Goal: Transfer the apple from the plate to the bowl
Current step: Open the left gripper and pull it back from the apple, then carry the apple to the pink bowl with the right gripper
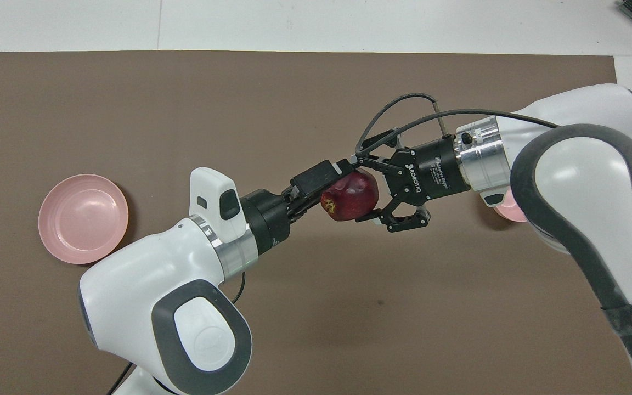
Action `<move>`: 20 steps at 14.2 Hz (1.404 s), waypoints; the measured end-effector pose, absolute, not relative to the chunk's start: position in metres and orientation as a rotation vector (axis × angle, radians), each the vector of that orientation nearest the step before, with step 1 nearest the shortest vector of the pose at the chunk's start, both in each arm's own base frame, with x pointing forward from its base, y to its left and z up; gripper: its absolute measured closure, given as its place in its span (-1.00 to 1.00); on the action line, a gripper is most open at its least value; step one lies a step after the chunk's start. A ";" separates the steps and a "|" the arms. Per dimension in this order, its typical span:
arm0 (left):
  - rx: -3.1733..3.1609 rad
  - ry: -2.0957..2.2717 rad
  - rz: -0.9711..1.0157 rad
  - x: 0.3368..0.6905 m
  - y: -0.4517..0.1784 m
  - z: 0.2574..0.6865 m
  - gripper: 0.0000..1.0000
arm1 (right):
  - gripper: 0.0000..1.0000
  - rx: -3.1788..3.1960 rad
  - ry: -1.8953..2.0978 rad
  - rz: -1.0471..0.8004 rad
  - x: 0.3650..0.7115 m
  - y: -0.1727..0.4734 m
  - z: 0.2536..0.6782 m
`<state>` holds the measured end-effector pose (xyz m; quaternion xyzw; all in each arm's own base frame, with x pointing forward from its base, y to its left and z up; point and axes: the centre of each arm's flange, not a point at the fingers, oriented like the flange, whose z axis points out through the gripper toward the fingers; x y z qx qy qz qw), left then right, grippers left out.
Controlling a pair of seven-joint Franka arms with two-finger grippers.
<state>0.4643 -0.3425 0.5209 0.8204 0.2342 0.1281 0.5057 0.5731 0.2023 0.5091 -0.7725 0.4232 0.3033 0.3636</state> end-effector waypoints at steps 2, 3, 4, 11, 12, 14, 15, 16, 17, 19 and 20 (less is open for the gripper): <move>2.020 0.514 0.291 0.474 -0.333 0.518 -1.00 | -0.60 -2.016 1.067 0.771 0.575 0.188 0.509; 2.053 0.478 0.284 0.480 -0.327 0.517 -1.00 | -0.60 -2.036 1.063 0.762 0.576 0.178 0.511; 2.093 0.437 0.272 0.487 -0.319 0.515 -1.00 | -0.60 -2.061 1.056 0.750 0.578 0.166 0.514; 2.518 0.127 0.203 0.522 -0.238 0.492 -1.00 | -0.60 -2.391 0.897 0.571 0.581 0.068 0.522; 2.592 0.081 0.194 0.526 -0.223 0.492 -1.00 | -0.60 -2.461 0.854 0.536 0.581 0.056 0.518; 2.747 -0.017 0.167 0.534 -0.194 0.503 -1.00 | -0.60 -2.626 0.725 0.468 0.580 0.038 0.511; 2.811 -0.056 0.153 0.537 -0.181 0.513 -1.00 | -0.60 -2.689 0.664 0.438 0.580 0.031 0.508; 2.879 -0.096 0.134 0.539 -0.170 0.525 -1.00 | -0.60 -2.738 0.602 0.401 0.582 0.022 0.503; 2.939 -0.130 0.116 0.539 -0.161 0.537 -1.00 | -0.60 -2.771 0.543 0.366 0.585 0.011 0.497; 3.029 -0.168 0.110 0.540 -0.147 0.567 -1.00 | -0.60 -2.853 0.428 0.300 0.592 -0.010 0.481; 3.053 -0.171 0.107 0.539 -0.140 0.585 -1.00 | -0.60 -2.899 0.371 0.269 0.595 -0.016 0.472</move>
